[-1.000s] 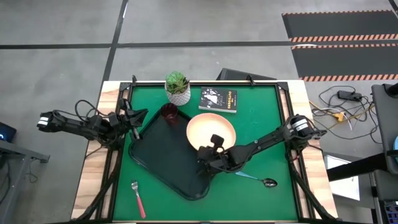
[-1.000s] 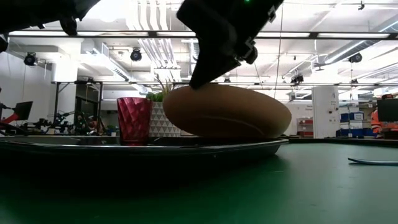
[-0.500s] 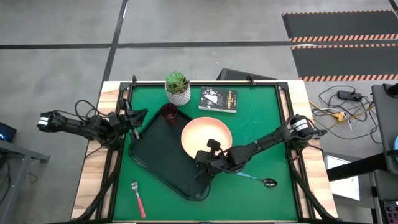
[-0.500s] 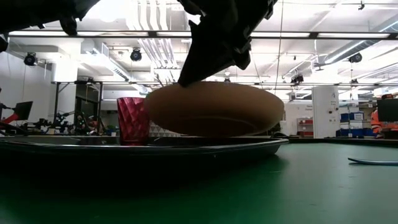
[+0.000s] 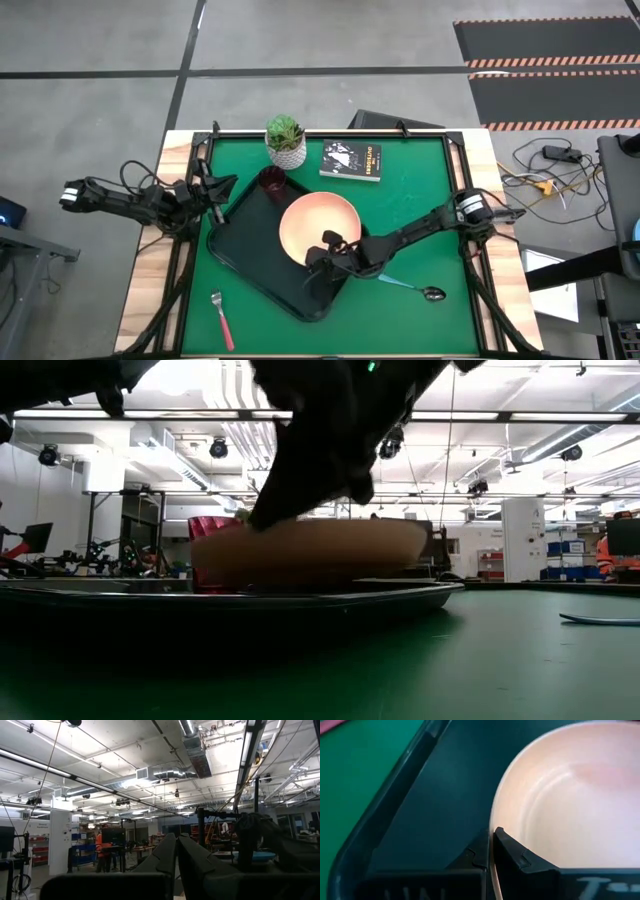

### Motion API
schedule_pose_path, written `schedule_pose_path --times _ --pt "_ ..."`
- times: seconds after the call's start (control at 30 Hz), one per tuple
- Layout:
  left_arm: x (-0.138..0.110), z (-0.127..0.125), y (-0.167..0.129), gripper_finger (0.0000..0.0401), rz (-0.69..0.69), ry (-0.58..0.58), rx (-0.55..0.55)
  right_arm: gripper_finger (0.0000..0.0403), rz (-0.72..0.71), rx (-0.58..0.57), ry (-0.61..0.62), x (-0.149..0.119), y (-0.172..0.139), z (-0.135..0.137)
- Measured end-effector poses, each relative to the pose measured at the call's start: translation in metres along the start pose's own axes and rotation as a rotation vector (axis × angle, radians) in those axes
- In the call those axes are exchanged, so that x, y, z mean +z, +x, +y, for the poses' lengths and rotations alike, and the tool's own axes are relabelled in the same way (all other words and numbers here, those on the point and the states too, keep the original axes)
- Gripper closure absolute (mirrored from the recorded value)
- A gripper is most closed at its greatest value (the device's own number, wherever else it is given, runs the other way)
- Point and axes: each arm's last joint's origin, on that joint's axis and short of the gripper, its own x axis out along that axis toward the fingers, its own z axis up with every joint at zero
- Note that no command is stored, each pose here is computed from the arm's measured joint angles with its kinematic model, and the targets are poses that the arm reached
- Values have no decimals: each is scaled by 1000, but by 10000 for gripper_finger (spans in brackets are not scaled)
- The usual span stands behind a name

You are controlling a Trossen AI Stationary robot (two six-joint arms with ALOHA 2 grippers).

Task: Pick and place plate/cup/fork/spoon on tray
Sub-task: Put the light orange plate on the black tray to the right of the red cup

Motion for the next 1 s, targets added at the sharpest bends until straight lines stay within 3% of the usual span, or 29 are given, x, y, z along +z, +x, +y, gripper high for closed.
schedule_pose_path --times 0.27,0.5,0.83,1.0 --pt "0 0 0 401 0 0 0 394 35 83 31 -4 27 -11" --pt "0 0 0 401 0 0 0 394 29 176 54 0 32 -13" --pt "0 0 0 401 1 0 0 392 28 183 57 0 34 -14" --pt "0 0 0 401 1 0 -1 359 56 170 62 -3 34 -15"
